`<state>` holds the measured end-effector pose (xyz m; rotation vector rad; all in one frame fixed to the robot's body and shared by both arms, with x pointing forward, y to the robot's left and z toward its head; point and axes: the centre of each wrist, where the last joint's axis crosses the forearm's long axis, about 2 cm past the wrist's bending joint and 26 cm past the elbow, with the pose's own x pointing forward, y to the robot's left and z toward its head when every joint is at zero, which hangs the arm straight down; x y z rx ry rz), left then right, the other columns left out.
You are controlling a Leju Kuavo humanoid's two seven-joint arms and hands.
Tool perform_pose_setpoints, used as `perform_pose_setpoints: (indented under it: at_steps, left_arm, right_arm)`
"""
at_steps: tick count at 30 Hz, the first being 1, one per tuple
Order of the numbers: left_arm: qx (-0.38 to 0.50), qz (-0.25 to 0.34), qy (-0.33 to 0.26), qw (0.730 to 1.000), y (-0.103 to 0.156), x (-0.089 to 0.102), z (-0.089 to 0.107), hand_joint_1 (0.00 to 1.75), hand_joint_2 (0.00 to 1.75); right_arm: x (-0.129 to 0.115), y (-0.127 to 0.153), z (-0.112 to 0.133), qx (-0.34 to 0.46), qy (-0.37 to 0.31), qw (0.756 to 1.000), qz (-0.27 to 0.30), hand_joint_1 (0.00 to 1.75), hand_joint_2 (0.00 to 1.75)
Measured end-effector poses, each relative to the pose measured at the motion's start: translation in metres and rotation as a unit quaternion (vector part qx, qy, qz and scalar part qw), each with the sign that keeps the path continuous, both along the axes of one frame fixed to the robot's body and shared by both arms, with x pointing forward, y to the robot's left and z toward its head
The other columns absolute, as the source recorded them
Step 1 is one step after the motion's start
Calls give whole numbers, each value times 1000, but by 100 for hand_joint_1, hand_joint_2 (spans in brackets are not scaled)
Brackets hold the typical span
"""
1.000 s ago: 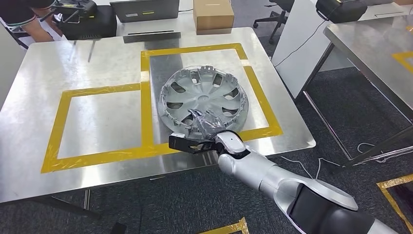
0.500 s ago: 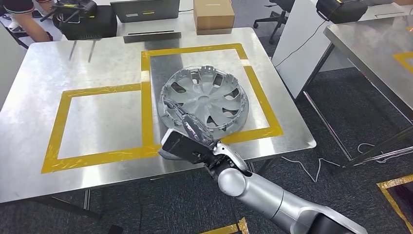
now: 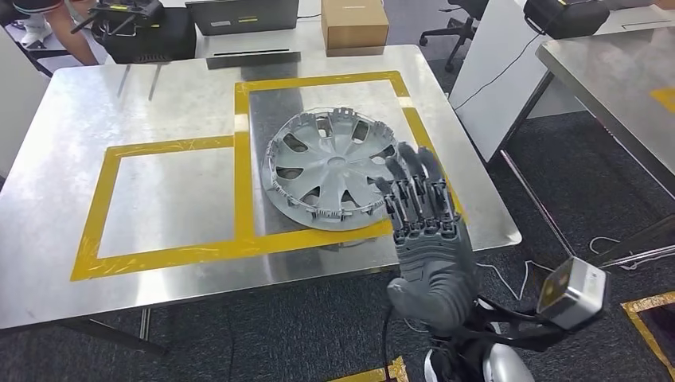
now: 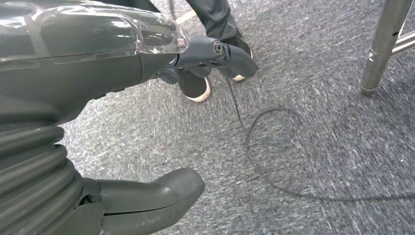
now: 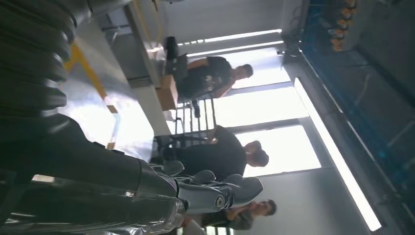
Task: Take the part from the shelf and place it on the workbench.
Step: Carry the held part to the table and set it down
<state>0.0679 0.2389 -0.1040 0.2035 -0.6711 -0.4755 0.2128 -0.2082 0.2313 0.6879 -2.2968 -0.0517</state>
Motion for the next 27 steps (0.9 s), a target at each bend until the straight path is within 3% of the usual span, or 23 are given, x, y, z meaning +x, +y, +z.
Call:
perform_pose_setpoints:
  at_steps: [1, 5, 15, 27]
  left_arm:
    - [0, 2, 0, 1000, 0, 0, 0, 0, 175]
    - [-2, 20, 1, 1000, 1, 0, 0, 0, 0]
    - [-7, 105, 14, 994, 9, 1, -1, 0, 0]
    - [23, 153, 12, 988, 24, 2, -1, 0, 0]
  right_arm:
    - [-4, -2, 2, 6, -2, 1000, 0, 0, 175]
    - [-13, -6, 4, 24, 10, 1000, 13, 0, 175]
    - [-26, -19, -14, 25, 62, 998, 1, 0, 175]
    - [-31, -29, -15, 33, 70, 997, -14, 0, 175]
